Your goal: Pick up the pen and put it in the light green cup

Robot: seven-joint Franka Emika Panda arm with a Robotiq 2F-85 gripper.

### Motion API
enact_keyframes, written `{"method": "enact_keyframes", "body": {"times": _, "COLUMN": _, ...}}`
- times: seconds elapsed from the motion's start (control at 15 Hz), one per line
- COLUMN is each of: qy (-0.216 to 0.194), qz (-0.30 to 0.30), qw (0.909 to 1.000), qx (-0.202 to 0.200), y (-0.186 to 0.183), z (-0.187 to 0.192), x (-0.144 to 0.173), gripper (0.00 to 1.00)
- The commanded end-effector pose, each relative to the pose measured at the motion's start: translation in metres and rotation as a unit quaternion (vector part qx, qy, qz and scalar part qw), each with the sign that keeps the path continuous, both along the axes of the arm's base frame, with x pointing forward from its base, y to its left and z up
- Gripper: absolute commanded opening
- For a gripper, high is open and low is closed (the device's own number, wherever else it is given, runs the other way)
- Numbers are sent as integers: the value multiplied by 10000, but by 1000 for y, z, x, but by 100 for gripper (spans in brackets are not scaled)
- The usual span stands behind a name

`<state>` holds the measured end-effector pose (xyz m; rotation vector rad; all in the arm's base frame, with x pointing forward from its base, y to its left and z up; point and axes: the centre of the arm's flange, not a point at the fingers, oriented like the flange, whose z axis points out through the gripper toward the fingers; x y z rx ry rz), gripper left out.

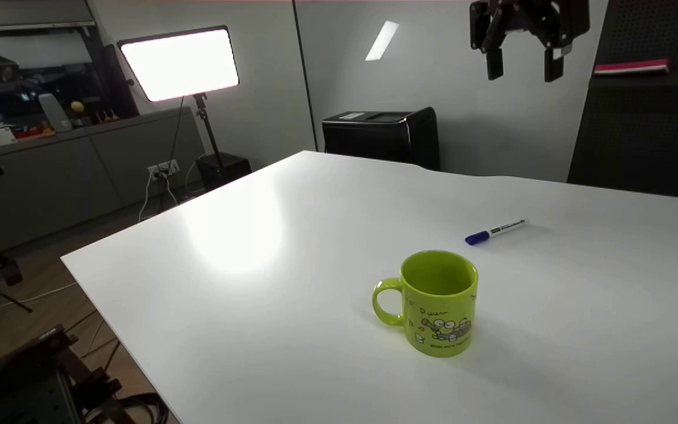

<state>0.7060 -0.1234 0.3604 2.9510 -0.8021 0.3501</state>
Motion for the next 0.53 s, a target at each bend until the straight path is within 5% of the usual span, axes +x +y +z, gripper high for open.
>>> {"method": "enact_keyframes", "body": {"times": 0.0, "qy": 28, "qz": -386, "qw": 9992, "qx": -81, "y": 3, "z": -31, "x": 29, "gripper": 100}}
{"method": "enact_keyframes", "body": {"times": 0.47, "qy": 322, "qz": -312, "qw": 9990, "qx": -88, "y": 14, "z": -110, "x": 42, "gripper": 100}}
